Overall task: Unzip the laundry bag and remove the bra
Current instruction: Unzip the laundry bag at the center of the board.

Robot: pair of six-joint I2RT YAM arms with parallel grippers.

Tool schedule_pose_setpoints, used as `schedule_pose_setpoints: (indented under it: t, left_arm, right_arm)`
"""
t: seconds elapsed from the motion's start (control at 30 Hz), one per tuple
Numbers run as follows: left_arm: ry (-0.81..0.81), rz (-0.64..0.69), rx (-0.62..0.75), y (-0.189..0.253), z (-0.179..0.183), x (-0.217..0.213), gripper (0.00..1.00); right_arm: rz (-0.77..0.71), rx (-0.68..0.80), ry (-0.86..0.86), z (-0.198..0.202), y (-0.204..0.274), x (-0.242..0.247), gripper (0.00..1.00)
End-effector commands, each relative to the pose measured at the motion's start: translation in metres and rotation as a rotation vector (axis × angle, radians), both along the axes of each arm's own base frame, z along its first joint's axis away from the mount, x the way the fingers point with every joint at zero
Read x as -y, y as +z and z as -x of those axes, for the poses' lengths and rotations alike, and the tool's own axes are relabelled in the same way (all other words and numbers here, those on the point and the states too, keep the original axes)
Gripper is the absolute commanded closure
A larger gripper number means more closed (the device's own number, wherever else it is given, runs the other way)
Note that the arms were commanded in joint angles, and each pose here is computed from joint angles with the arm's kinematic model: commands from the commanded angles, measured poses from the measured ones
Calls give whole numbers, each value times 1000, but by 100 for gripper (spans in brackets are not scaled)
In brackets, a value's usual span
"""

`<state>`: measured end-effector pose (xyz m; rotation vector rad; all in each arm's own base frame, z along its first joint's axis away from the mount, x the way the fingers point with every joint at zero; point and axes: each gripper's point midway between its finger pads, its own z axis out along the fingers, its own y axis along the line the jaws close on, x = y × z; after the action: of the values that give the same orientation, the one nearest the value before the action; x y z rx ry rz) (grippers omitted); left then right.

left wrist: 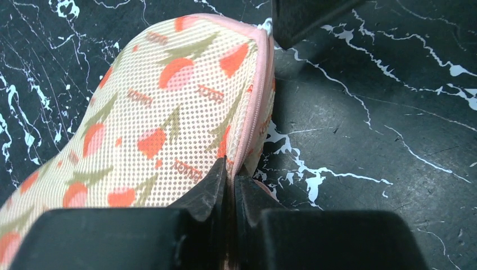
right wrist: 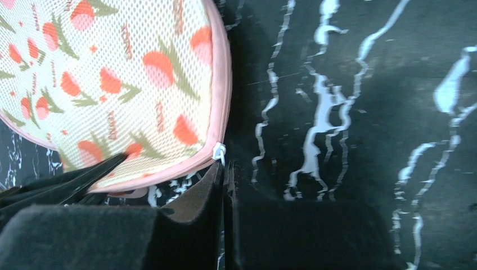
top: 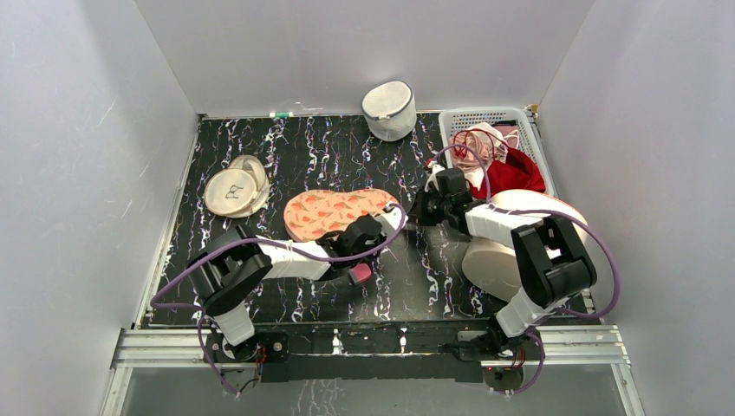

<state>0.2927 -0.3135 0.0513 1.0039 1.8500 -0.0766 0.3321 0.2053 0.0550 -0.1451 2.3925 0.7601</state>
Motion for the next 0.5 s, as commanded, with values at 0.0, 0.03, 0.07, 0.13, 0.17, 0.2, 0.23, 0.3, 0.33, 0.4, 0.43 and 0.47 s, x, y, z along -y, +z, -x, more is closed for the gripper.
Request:
schedule_pose_setpoints:
  t: [0.0, 0.03, 0.07, 0.13, 0.17, 0.2, 0.23, 0.3, 0.33, 0.4, 0.43, 0.47]
  left_arm:
    - [7, -14, 23, 6, -3, -12, 100]
    - [-11, -29, 19, 3, -4, -13, 100]
    - [-21, -36, 13, -1, -5, -14, 100]
    - [-32, -65, 3, -9, -7, -17, 100]
    - [-31, -85, -2, -12, -8, -19, 100]
    - [-30, -99, -7, -13, -7, -21, 100]
    - [-29, -99, -14, -11, -6, -21, 100]
    - [-43, -76, -33, -7, 0, -20, 100]
    - [-49, -60, -48, -4, 4, -20, 100]
    - [-43, -28, -84, 1, 11, -20, 96]
    - [-34, -6, -110, 2, 15, -21, 90]
    - [-31, 6, -125, 4, 20, -23, 84]
  right_arm:
    - [-3, 103, -112, -52, 17, 27, 100]
    - [6, 105, -118, -57, 15, 27, 100]
    - [18, 104, -120, -59, 14, 29, 100]
    - [15, 106, -114, -58, 15, 28, 100]
    - [10, 107, -106, -55, 16, 26, 100]
    - [8, 109, -95, -52, 17, 24, 100]
    - [12, 112, -85, -48, 18, 22, 100]
    - [26, 115, -69, -39, 18, 18, 100]
    - [27, 116, -59, -35, 18, 16, 100]
    - [20, 106, -36, -24, 17, 9, 100]
    - [19, 104, -25, -19, 17, 6, 100]
    - [19, 97, -18, -13, 15, 4, 100]
